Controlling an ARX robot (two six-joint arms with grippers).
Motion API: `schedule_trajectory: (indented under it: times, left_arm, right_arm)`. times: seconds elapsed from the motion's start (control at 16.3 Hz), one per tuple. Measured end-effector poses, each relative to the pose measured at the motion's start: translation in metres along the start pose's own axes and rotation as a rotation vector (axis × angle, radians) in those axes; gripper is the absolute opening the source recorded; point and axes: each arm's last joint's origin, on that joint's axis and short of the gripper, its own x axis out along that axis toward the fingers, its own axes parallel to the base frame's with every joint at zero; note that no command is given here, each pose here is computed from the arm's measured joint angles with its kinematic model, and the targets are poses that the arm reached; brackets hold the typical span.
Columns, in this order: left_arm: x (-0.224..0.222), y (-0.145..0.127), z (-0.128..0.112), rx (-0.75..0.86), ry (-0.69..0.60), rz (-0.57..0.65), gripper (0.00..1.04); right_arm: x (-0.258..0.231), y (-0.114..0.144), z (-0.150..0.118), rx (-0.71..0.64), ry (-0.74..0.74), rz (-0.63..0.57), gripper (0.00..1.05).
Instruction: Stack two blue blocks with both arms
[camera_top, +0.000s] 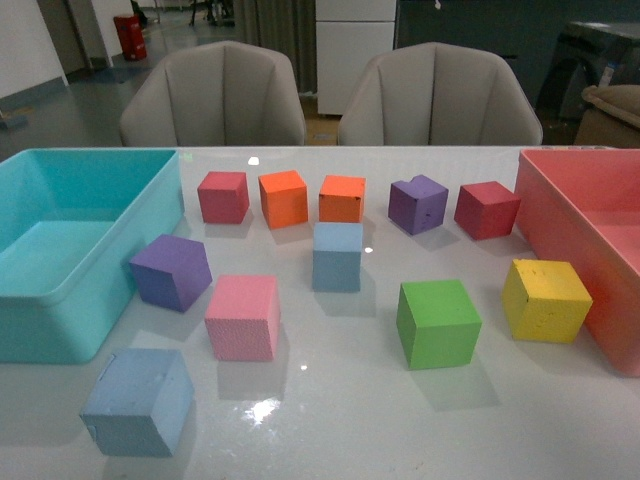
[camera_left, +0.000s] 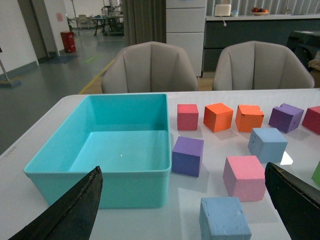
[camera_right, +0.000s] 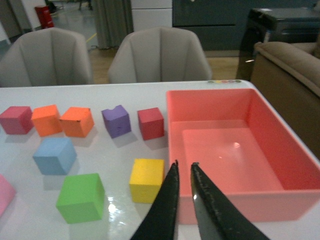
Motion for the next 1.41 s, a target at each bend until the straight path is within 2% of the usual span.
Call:
schedule_trajectory:
  times: [0.06,0.12,0.18,0.37,1.1,1.23,1.41]
  left_arm:
    - [0.0,0.0,0.0,0.0,0.0,0.001,0.98]
    - [0.0,0.0,0.0,0.0,0.0,0.0,0.98]
    - [0.0,0.0,0.0,0.0,0.0,0.0,0.98]
    - [0.0,0.0,0.0,0.0,0.0,0.0,0.98]
    - [0.0,0.0,0.0,0.0,0.0,0.0,0.98]
    - [0.0,0.0,0.0,0.0,0.0,0.001,0.98]
    - [0.0,0.0,0.0,0.0,0.0,0.0,0.98]
  right_arm:
    - [-0.024,-0.006,-0.006,-0.002,-0.02,-0.027,0.04]
    - [-0.037,-0.005,-0.007,-0.011,-0.086,-0.012,0.02]
    - [-0.042,-0.004,-0.005,-0.011,-0.131,-0.007,0.02]
    - [-0.046,-0.005,-0.026,-0.011,-0.094,-0.007,0.02]
    - [-0.054,-0.005,-0.04,-0.011,-0.11,-0.007,0.02]
    - [-0.063,-0.005,-0.055,-0.011,-0.066,-0.005,0.02]
    - [-0.066,-0.005,-0.052,-0.012,-0.106,-0.004,0.02]
